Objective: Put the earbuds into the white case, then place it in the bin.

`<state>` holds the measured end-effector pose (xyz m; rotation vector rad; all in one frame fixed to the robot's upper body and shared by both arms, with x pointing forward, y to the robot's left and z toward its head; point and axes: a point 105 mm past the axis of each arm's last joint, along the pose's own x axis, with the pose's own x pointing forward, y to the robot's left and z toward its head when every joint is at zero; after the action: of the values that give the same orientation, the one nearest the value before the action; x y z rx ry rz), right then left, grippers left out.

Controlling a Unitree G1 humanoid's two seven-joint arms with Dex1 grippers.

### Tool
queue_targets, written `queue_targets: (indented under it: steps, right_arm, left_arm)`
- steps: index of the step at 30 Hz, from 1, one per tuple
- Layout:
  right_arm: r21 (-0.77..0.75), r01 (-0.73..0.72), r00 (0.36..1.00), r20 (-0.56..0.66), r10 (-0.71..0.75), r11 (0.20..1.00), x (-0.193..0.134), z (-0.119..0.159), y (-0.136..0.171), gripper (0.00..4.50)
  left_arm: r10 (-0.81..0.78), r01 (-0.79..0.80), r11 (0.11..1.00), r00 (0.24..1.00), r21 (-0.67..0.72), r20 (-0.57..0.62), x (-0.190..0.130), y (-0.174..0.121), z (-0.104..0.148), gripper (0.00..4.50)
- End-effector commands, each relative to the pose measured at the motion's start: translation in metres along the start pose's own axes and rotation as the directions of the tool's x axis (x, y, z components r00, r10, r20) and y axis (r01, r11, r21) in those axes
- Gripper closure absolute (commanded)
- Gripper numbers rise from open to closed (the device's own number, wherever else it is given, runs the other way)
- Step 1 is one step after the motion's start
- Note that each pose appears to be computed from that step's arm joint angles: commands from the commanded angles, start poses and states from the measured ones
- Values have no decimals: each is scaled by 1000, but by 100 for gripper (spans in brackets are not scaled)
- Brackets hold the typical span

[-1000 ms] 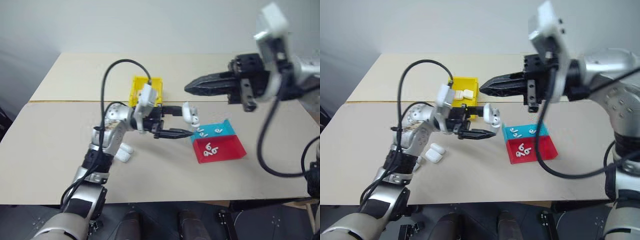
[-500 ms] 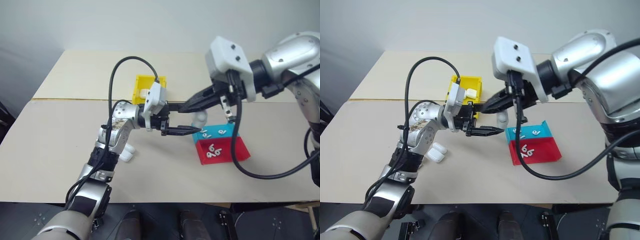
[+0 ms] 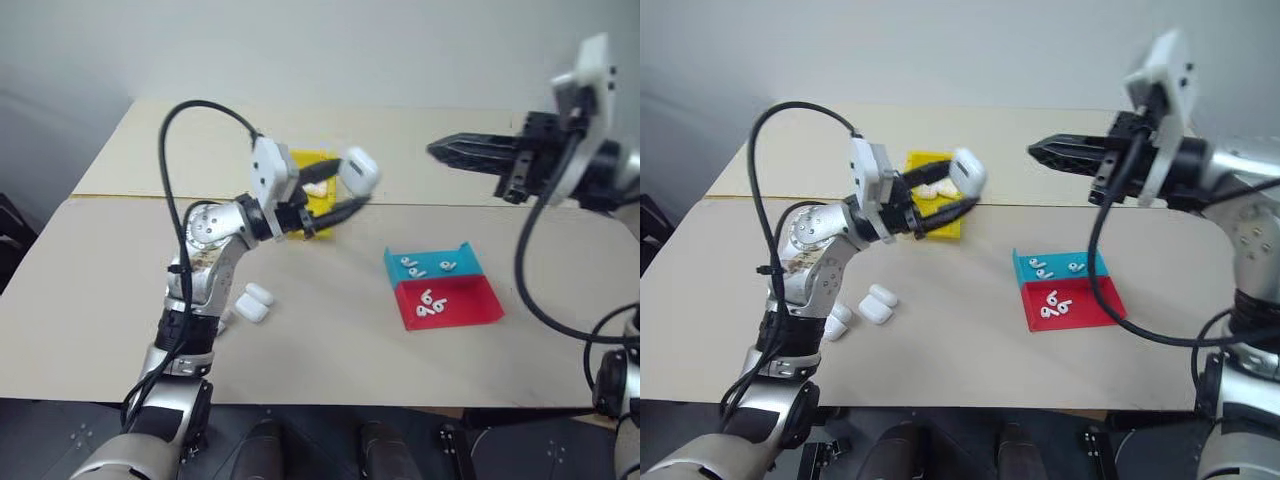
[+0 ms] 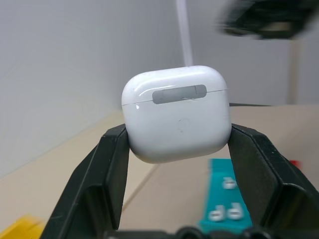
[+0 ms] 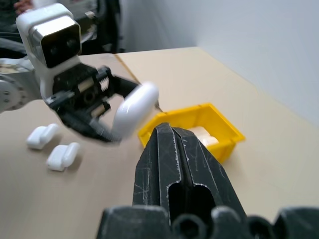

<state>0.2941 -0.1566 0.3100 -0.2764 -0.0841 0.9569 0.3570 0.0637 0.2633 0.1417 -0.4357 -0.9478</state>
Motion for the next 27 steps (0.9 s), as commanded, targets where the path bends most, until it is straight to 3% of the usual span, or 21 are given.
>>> queue_targets:
  steps: [1,3,10,14,19,27]
  right_arm:
    - [-11,40,999,11,-40,999,-5,-1,13,446]
    - [2,48,999,1,-48,999,-3,-7,18,446]
    - [15,53,996,-67,-52,998,4,-21,28,446]
    - [-9,60,992,-110,-61,998,1,-24,28,446]
    - [-14,68,991,-111,-69,998,-1,-23,27,450]
    - [-7,92,992,-84,-92,996,-3,-25,26,450]
  left_arm:
    - [292,-291,956,956,29,-30,5,35,-1,174]
    - [402,-398,915,909,58,-110,7,48,-17,174]
    - [560,-566,817,733,110,-387,17,76,-76,174]
    - [547,-559,822,718,110,-430,26,79,-84,174]
    - [489,-508,858,755,82,-438,32,73,-84,3]
    - [470,-471,881,853,54,-227,19,78,-36,1]
